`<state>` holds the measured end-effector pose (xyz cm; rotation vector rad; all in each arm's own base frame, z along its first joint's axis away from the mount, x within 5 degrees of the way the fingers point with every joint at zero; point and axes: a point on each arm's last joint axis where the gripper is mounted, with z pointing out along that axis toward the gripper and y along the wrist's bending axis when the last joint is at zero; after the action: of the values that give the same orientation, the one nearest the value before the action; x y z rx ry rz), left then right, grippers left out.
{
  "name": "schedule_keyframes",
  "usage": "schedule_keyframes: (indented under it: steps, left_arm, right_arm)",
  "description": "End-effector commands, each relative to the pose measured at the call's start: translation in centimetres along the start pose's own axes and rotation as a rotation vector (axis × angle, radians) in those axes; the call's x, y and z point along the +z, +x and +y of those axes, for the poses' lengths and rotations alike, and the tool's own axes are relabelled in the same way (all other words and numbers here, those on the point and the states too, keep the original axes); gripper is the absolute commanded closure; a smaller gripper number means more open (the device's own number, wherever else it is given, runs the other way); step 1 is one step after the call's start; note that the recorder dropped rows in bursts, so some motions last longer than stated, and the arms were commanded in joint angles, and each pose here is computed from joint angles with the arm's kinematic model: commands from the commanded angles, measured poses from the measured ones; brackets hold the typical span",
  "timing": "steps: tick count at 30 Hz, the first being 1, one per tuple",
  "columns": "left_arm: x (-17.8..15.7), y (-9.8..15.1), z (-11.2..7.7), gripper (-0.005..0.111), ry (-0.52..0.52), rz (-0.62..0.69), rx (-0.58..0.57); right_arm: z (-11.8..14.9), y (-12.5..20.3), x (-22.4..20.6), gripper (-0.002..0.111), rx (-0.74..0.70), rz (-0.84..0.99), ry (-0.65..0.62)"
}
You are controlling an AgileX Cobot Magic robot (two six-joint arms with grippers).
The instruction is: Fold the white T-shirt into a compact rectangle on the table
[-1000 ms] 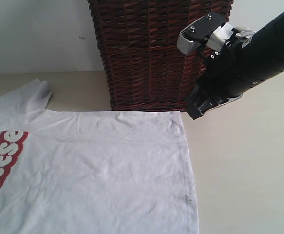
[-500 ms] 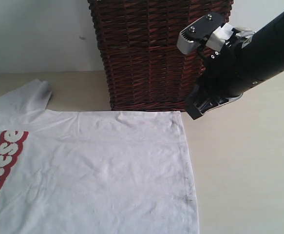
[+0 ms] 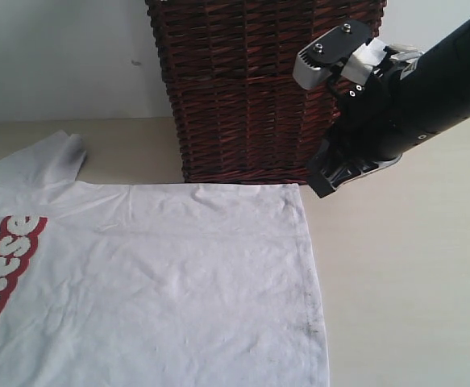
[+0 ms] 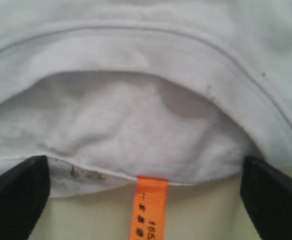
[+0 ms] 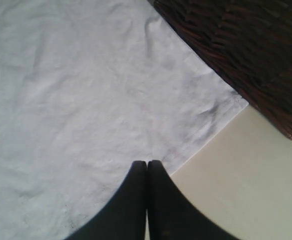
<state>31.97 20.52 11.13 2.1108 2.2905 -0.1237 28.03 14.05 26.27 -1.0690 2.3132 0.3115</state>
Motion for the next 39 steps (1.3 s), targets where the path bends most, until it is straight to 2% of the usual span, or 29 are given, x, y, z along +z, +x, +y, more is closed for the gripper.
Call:
schedule_keyframes:
  steps: [1, 6, 18, 25, 28, 32, 36, 39]
  left_arm:
    - [1.3, -0.3, 0.2, 0.002, -0.001, -0.032, -0.024]
    - [1.0, -0.7, 0.5, 0.002, -0.034, -0.072, -0.062]
    - [1.8, -0.6, 0.3, 0.002, 0.0, -0.075, -0.06]
    - [1.8, -0.6, 0.3, 0.002, 0.003, -0.079, -0.061]
    - [1.8, -0.6, 0.3, 0.002, 0.003, -0.079, -0.061]
    - [1.8, -0.6, 0.3, 0.002, 0.003, -0.079, -0.061]
    - [1.8, -0.6, 0.3, 0.002, 0.003, -0.079, -0.061]
    - [1.8, -0.6, 0.3, 0.002, 0.003, -0.079, -0.061]
  right_arm:
    - [0.0, 0.0, 0.0, 0.108, 0.001, -0.004, -0.003]
    - [0.0, 0.0, 0.0, 0.108, 0.001, -0.004, -0.003]
    - [0.0, 0.0, 0.0, 0.108, -0.002, -0.004, -0.003]
    - [0.7, 0.7, 0.0, 0.105, -0.159, 0.065, -0.078]
    - [1.4, 1.2, -0.1, 0.096, -0.168, 0.112, -0.164]
    - [2.2, 1.5, -0.4, 0.074, -0.199, 0.139, -0.264]
    - [2.3, 1.7, -0.4, 0.044, -0.252, 0.147, -0.275]
    - [2.0, 1.6, -0.2, 0.033, -0.287, 0.141, -0.241]
